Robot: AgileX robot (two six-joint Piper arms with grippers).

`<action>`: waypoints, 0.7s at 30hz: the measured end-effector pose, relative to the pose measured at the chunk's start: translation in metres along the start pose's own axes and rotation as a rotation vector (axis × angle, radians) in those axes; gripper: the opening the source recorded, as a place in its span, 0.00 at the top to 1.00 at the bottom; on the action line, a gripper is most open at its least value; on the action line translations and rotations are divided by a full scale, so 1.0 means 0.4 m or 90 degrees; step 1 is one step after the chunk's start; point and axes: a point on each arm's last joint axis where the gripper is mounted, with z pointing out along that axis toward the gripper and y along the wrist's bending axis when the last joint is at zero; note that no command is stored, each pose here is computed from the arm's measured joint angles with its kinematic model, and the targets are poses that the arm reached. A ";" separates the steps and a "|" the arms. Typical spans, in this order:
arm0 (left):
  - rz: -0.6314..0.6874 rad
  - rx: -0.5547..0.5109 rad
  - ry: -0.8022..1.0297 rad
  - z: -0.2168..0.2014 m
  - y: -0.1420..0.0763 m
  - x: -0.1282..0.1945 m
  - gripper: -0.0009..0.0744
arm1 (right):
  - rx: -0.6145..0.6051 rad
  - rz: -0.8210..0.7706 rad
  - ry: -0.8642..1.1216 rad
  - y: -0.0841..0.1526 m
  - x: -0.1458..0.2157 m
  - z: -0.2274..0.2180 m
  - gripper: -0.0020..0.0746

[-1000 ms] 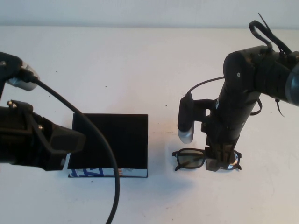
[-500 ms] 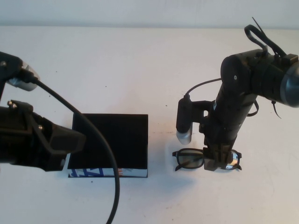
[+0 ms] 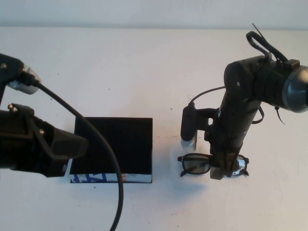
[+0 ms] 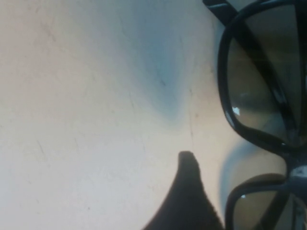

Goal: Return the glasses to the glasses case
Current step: Pick up the glasses from the table

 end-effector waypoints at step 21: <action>0.002 0.000 0.000 0.000 0.000 0.000 0.99 | -0.004 -0.004 0.005 0.009 0.004 -0.022 0.86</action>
